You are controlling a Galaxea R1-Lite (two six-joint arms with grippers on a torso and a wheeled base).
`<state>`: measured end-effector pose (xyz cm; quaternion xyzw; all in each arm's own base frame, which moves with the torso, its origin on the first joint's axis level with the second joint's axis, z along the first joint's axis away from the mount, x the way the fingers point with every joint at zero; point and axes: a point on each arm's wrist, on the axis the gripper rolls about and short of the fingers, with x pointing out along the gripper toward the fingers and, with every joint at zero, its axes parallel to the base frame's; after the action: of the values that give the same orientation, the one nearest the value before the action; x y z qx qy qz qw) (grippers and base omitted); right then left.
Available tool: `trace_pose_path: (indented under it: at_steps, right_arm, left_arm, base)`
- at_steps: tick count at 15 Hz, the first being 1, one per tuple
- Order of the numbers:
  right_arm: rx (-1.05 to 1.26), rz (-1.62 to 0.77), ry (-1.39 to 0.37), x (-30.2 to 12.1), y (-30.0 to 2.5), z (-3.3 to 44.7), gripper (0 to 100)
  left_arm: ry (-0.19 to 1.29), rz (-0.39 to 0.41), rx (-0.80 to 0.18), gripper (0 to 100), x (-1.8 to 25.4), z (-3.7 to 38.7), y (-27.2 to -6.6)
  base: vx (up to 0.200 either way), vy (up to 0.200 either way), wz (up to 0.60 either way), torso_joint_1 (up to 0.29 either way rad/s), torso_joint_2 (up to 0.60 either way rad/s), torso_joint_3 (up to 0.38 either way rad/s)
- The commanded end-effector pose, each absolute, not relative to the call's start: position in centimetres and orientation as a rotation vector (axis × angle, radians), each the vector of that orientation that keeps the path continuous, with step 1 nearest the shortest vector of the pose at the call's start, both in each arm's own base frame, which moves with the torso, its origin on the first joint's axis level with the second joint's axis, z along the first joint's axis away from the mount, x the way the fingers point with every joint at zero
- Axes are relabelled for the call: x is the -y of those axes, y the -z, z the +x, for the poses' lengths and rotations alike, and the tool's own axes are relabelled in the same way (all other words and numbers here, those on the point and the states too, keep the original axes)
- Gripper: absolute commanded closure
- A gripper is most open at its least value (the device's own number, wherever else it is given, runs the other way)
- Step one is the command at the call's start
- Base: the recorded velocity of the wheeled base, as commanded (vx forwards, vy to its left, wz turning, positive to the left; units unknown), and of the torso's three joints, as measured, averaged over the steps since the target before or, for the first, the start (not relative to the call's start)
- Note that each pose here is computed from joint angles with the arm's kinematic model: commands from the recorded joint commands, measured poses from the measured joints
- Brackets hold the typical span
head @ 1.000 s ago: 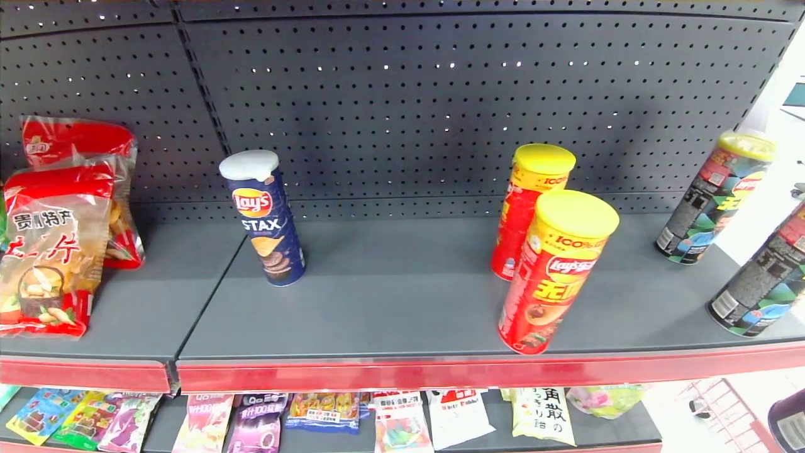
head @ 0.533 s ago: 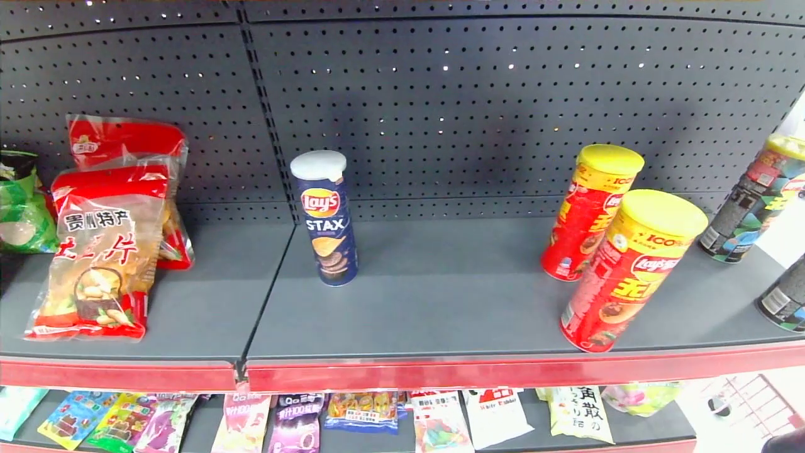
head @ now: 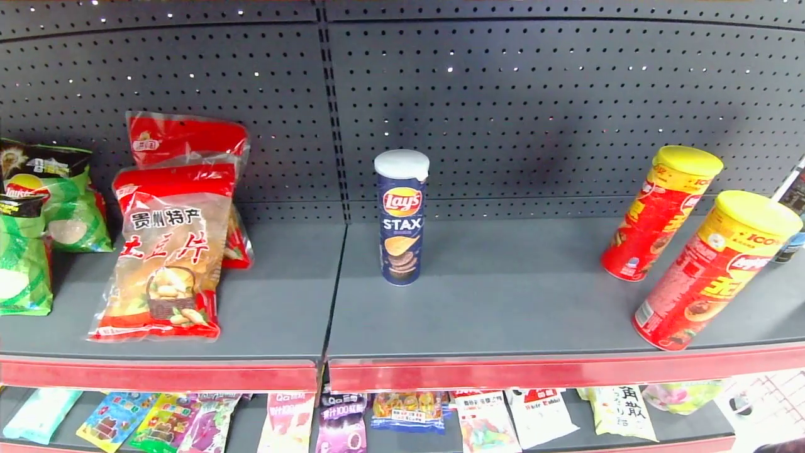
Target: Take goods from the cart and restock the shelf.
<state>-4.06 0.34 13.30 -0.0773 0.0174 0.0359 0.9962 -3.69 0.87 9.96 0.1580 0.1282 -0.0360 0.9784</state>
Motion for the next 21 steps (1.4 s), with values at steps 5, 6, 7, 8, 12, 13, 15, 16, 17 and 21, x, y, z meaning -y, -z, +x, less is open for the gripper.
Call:
trace_pose_path:
  at_steps: [5,6,7,8,12,13,15,16,17,21]
  right_arm:
    - [-0.056,-0.146,-0.211,-0.5,-12.3,-3.9,100]
    - [-0.057,-0.146,-0.214,-0.5,-12.2,-3.8,100]
    - [-0.056,-0.145,-0.241,-0.5,-12.2,-3.8,100]
    - [-0.06,-0.143,-0.259,-0.5,-12.4,-3.8,100]
    - [-0.097,-0.113,-0.329,-0.7,-13.7,-3.1,100]
    - [-0.108,-0.106,-0.34,-0.7,-13.7,-3.0,100]
    - [-0.117,-0.096,-0.342,-0.7,-13.5,-2.9,100]
    - [-0.123,-0.086,-0.341,-0.7,-13.4,-2.9,100]
    - [-0.125,-0.079,-0.341,-0.7,-13.4,-2.9,100]
    - [-0.129,-0.067,-0.342,-0.7,-13.5,-2.8,100]
  left_arm:
    - [0.081,0.359,-0.185,0,-0.7,-2.6,-11.6]
    - [0.084,0.359,-0.183,0,-0.6,-2.5,-11.8]
    - [0.237,0.294,-0.157,0,0.4,1.6,-16.5]
    - [0.345,0.247,-0.154,0,1.1,4.8,-18.8]
    - [0.73,0.241,-0.214,0,6.2,14.7,-22.5]
    - [0.865,0.203,-0.236,0,8.1,16.4,-22.9]
    - [0.964,0.187,-0.269,0,11.1,21.0,-23.3]
    - [0.974,0.187,-0.281,0,12.2,22.9,-23.2]
    - [0.988,0.186,-0.286,0,12.9,24.1,-23.1]
    - [1.049,0.188,-0.275,0,16.6,29.0,-22.7]
  base:
    - [0.0,0.0,0.0,0.0,0.0,0.0]
    - [0.0,0.0,0.0,0.0,0.0,0.0]
    - [0.0,0.0,0.0,0.0,0.0,0.0]
    - [0.0,0.0,0.0,0.0,0.0,0.0]
    - [0.0,0.0,0.0,0.0,0.0,0.0]
    - [0.0,0.0,0.0,0.0,0.0,0.0]
    - [0.0,0.0,0.0,0.0,0.0,0.0]
    - [0.0,0.0,0.0,0.0,0.0,0.0]
    - [0.0,0.0,0.0,0.0,0.0,0.0]
    - [0.0,0.0,0.0,0.0,0.0,0.0]
